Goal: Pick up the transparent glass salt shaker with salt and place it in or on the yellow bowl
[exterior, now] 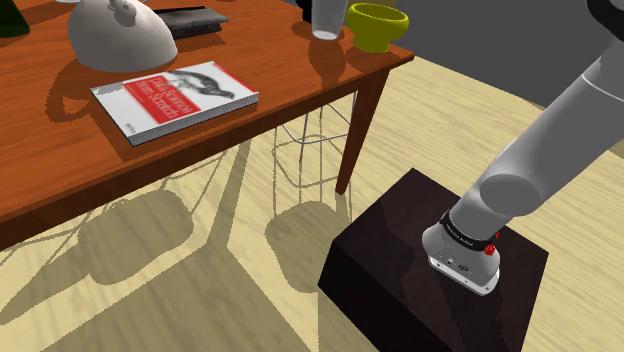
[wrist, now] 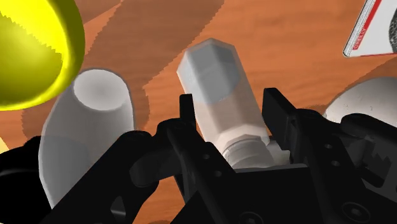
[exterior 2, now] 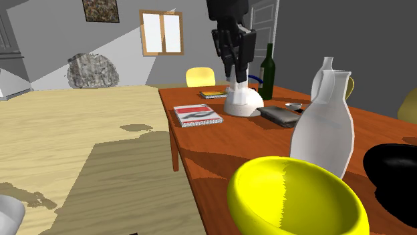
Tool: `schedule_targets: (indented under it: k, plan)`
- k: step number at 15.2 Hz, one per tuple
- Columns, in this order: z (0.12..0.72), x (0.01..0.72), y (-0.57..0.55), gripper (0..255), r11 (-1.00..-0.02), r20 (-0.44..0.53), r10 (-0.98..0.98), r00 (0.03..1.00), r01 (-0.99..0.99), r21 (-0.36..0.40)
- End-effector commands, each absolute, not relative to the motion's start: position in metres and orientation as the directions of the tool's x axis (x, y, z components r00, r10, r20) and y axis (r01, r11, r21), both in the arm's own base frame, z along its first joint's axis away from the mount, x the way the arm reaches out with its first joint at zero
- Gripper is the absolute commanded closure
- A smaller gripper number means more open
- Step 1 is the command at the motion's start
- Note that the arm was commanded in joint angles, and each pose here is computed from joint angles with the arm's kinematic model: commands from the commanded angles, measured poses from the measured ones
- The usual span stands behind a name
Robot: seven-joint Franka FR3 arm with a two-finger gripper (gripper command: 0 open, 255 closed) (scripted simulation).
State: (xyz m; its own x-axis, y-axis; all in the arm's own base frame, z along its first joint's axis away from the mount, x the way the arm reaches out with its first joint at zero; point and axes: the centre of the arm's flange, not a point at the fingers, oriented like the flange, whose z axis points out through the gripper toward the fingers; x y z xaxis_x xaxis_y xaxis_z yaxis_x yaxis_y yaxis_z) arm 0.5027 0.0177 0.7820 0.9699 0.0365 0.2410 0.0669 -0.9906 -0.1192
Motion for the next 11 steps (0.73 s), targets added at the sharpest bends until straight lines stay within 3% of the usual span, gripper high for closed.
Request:
schedule_targets:
  k: [1,11]
  plan:
    - [0.785,0.501,-0.008,255,-0.991,0.241,0.038,0.970,0.068,-0.119]
    - [0.792,0.496,-0.140,255,-0.991,0.241,0.038,0.970,0.068,-0.119]
